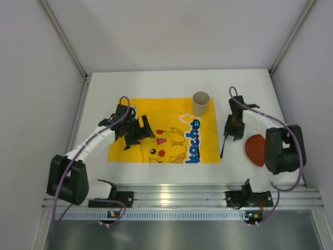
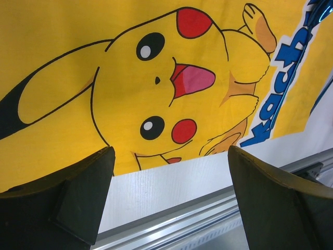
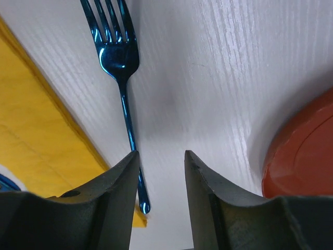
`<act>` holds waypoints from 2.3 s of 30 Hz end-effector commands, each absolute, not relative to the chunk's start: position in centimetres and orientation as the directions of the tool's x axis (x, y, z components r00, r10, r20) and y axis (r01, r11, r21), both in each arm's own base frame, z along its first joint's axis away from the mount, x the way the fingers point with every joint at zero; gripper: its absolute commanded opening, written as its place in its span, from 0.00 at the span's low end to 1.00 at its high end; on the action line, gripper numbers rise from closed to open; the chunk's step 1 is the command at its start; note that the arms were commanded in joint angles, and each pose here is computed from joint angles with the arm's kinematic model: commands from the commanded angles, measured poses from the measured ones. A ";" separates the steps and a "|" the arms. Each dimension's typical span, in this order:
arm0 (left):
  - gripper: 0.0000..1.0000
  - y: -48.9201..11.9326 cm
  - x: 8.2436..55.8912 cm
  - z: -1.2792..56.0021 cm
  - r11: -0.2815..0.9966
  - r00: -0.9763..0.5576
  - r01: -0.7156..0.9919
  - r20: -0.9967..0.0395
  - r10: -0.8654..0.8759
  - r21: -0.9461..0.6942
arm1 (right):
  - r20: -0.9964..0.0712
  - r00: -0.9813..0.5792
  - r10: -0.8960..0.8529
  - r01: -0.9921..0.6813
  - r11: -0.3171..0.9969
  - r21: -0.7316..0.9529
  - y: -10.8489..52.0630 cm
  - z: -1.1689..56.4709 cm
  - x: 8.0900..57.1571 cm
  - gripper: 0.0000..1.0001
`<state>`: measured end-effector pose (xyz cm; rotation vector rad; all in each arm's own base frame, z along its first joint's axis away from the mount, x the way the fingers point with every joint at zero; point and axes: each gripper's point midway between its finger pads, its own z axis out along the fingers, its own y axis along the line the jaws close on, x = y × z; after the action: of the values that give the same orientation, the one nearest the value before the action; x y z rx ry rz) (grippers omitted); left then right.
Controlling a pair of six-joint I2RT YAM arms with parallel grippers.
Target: Set the dinner table for one person
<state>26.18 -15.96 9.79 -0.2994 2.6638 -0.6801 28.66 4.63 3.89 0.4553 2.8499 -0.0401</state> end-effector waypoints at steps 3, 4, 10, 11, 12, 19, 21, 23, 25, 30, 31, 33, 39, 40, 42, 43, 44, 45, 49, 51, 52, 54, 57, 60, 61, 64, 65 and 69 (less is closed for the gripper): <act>0.95 -16.7 27.2 10.7 0.853 -0.903 -0.057 -0.338 -0.266 -0.519 | -0.290 -0.907 0.305 0.303 0.952 0.051 5.1 3.7 31.5 0.40; 0.95 -16.7 27.1 10.6 0.854 -0.904 -0.061 -0.335 -0.268 -0.517 | -0.288 -0.907 0.306 0.303 0.951 0.055 5.2 3.6 31.7 0.40; 0.95 -16.3 26.7 10.5 0.860 -0.901 -0.064 -0.341 -0.268 -0.506 | -0.263 -0.914 0.310 0.304 0.951 0.064 5.6 2.5 32.5 0.39; 0.95 -16.2 26.5 10.4 0.862 -0.903 -0.067 -0.337 -0.266 -0.502 | -0.263 -0.913 0.311 0.305 0.950 0.067 5.7 2.5 32.7 0.39; 0.95 -16.1 26.4 10.4 0.865 -0.904 -0.063 -0.339 -0.261 -0.499 | -0.256 -0.915 0.311 0.304 0.950 0.067 5.8 2.2 32.7 0.39; 0.95 -15.7 26.5 10.8 0.878 -0.904 -0.054 -0.351 -0.246 -0.476 | -0.281 -0.903 0.325 0.305 0.946 0.111 6.4 4.4 33.0 0.36; 0.95 -15.6 26.5 10.8 0.881 -0.902 -0.054 -0.355 -0.245 -0.470 | -0.314 -0.889 0.332 0.307 0.943 0.129 6.4 5.9 33.0 0.36; 0.95 -15.6 26.5 10.7 0.882 -0.903 -0.055 -0.354 -0.245 -0.469 | -0.323 -0.886 0.333 0.301 0.942 0.146 6.5 6.4 33.0 0.36; 0.95 -15.7 26.6 10.6 0.880 -0.903 -0.054 -0.353 -0.244 -0.471 | -0.322 -0.887 0.330 0.296 0.943 0.152 6.7 6.4 33.1 0.36; 0.95 -15.9 27.0 10.6 0.879 -0.907 -0.054 -0.345 -0.242 -0.473 | -0.295 -0.897 0.328 0.297 0.943 0.148 7.0 4.8 33.8 0.35; 0.95 -16.0 27.1 10.8 0.879 -0.906 -0.053 -0.348 -0.242 -0.474 | -0.293 -0.898 0.327 0.296 0.944 0.144 7.0 4.6 33.9 0.35; 0.95 -16.0 27.3 10.9 0.878 -0.905 -0.054 -0.348 -0.244 -0.475 | -0.278 -0.907 0.318 0.290 0.947 0.136 7.1 3.7 34.2 0.34; 0.95 -15.9 27.4 11.1 0.881 -0.905 -0.058 -0.348 -0.245 -0.469 | -0.267 -0.918 0.294 0.272 0.955 0.116 7.3 2.5 35.6 0.25; 0.95 -15.9 27.3 11.1 0.882 -0.905 -0.060 -0.347 -0.245 -0.467 | -0.268 -0.921 0.284 0.265 0.959 0.105 7.3 2.5 35.6 0.20; 0.95 -15.8 27.3 11.1 0.884 -0.905 -0.062 -0.348 -0.246 -0.463 | -0.260 -0.928 0.267 0.260 0.964 0.061 7.1 2.0 35.6 0.14; 0.95 -15.7 27.2 11.0 0.885 -0.906 -0.064 -0.345 -0.246 -0.461 | -0.260 -0.932 0.251 0.251 0.967 0.034 6.8 1.8 35.6 0.11; 0.95 -15.7 27.1 10.9 0.885 -0.905 -0.068 -0.345 -0.249 -0.461 | -0.253 -0.936 0.243 0.246 0.969 0.020 6.8 1.6 35.4 0.09; 0.95 -15.7 27.1 11.0 0.884 -0.904 -0.067 -0.346 -0.250 -0.463 | -0.231 -0.944 0.235 0.241 0.971 0.002 6.7 1.0 34.9 0.06; 0.95 -15.9 27.1 11.4 0.881 -0.902 -0.046 -0.360 -0.239 -0.471 | -0.207 -0.953 0.222 0.234 0.972 -0.036 6.1 0.1 33.9 0.00; 0.95 -16.2 27.7 12.7 0.881 -0.891 -0.009 -0.396 -0.221 -0.472 | -0.233 -0.947 0.223 0.237 0.971 -0.035 5.9 1.3 33.9 0.00; 0.95 -16.3 28.1 13.2 0.885 -0.885 0.003 -0.414 -0.215 -0.466 | -0.246 -0.944 0.222 0.237 0.971 -0.035 5.9 1.9 34.0 0.00; 0.95 -17.1 28.6 14.2 0.886 -0.881 0.034 -0.433 -0.192 -0.463 | -0.295 -0.932 0.208 0.232 0.972 -0.047 5.7 4.5 34.5 0.00; 0.95 -19.6 30.2 17.4 0.868 -0.854 0.115 -0.495 -0.162 -0.483 | -0.380 -0.908 0.178 0.221 0.973 -0.072 5.4 8.9 35.0 0.00; 0.95 -23.4 31.0 19.8 0.840 -0.838 0.207 -0.534 -0.113 -0.502 | -0.433 -0.883 0.183 0.223 0.974 -0.043 5.5 12.6 35.0 0.00; 0.95 -24.5 31.2 19.6 0.836 -0.843 0.219 -0.529 -0.098 -0.503 | -0.451 -0.872 0.191 0.219 0.976 -0.010 5.9 13.9 35.3 0.00; 0.90 -28.5 31.4 21.6 0.802 -0.818 0.307 -0.573 -0.053 -0.512 | -0.462 -0.861 0.214 0.191 0.977 0.096 7.6 16.8 34.8 0.00; 0.89 -30.0 30.9 22.0 0.787 -0.816 0.329 -0.577 -0.042 -0.523 | -0.450 -0.866 0.218 0.183 0.976 0.120 8.0 17.4 34.3 0.00; 0.87 -34.7 29.9 24.8 0.667 -0.795 0.427 -0.605 -0.044 -0.610 | -0.449 -0.861 0.240 0.131 0.957 0.260 10.8 21.3 33.3 0.00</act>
<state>29.87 -31.29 21.17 0.2506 2.4172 -0.8789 35.39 8.28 18.34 0.2936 2.5980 0.1370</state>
